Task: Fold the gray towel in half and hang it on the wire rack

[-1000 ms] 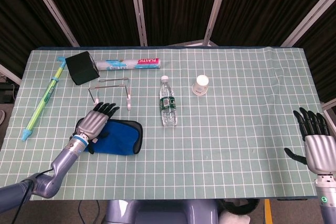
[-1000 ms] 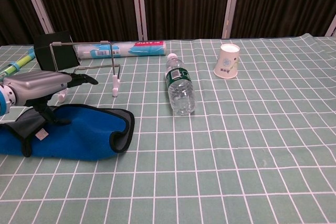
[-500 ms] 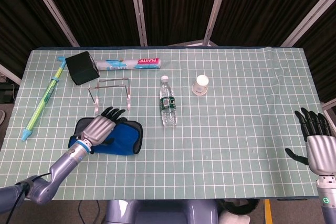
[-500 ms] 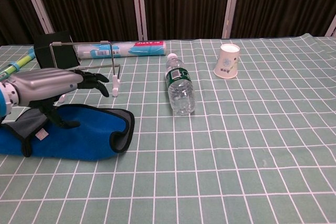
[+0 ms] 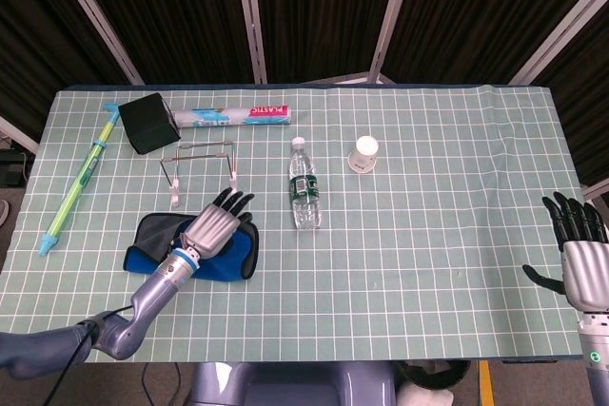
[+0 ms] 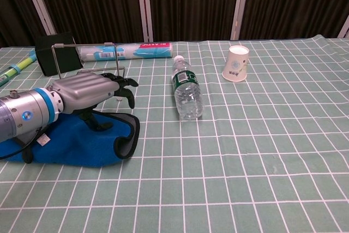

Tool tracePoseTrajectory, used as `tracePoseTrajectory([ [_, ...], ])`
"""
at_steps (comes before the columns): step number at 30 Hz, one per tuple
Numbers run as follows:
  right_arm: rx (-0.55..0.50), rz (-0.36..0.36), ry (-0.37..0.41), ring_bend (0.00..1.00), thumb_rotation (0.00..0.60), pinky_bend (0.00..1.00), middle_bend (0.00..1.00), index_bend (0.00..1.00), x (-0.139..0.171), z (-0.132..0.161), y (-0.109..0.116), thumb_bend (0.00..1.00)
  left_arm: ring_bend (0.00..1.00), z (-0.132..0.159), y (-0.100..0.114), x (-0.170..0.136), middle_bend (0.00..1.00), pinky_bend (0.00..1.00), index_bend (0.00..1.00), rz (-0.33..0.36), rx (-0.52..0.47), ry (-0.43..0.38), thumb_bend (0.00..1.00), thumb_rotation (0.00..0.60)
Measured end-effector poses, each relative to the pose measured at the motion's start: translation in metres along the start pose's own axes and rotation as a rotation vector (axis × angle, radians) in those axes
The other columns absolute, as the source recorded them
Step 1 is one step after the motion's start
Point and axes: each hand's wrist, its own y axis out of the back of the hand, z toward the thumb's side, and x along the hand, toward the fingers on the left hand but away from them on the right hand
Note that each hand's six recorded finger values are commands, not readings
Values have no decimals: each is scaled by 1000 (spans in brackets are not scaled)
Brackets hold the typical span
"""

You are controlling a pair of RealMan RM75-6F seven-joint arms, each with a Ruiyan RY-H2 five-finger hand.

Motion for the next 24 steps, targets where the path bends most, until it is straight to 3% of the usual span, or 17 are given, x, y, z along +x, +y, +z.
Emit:
tracePoseTrajectory([
  [13, -1, 0, -4, 0, 600, 0, 0, 0, 0, -2, 1, 0, 0, 8, -9, 8, 0, 0, 393, 12, 5, 28, 419, 600],
  [24, -13, 1, 3, 0, 600, 0, 0, 0, 0, -1, 1, 0, 0, 8, -15, 13, 0, 0, 410, 5, 10, 39, 421, 600],
])
